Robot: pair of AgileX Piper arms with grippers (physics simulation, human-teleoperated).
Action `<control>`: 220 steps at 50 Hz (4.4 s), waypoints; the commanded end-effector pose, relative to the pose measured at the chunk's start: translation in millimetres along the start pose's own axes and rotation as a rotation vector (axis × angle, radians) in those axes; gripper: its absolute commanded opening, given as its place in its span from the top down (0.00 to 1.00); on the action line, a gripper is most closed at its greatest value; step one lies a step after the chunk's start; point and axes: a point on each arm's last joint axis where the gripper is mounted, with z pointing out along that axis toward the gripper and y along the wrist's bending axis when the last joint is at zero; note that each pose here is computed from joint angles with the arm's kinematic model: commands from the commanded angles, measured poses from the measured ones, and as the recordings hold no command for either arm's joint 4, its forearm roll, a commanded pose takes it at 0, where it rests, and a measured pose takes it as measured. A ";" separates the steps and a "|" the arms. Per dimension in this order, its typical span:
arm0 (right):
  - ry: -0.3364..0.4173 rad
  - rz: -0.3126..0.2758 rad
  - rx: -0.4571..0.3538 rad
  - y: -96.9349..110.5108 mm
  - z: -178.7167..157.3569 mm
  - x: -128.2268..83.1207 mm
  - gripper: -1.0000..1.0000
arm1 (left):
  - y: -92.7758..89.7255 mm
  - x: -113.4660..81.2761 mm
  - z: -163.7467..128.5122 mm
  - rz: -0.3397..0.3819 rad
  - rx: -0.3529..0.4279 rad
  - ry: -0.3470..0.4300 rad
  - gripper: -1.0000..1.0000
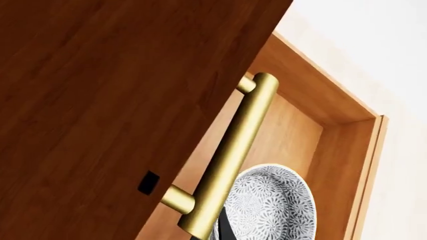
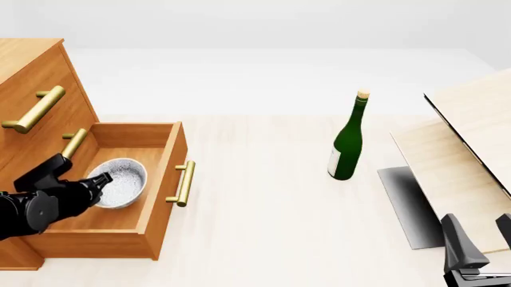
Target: Put the bowl in the bottom drawer of the cabinet and close it.
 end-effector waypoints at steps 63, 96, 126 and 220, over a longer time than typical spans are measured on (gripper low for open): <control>0.000 0.000 0.000 0.0 0.0 0.0 0.00 | -5.4 -8.4 -43.6 0.119 0.021 -0.041 0.00; 0.000 0.000 0.000 0.0 0.0 0.0 0.00 | -59.2 7.2 -116.2 0.280 0.260 -0.042 0.00; 0.000 0.000 0.000 0.0 0.0 0.0 0.00 | -95.5 45.1 -132.2 0.500 0.448 0.051 0.00; 0.000 0.000 0.000 0.0 0.0 0.0 0.00 | -71.3 118.1 -1.7 0.230 0.246 0.267 0.00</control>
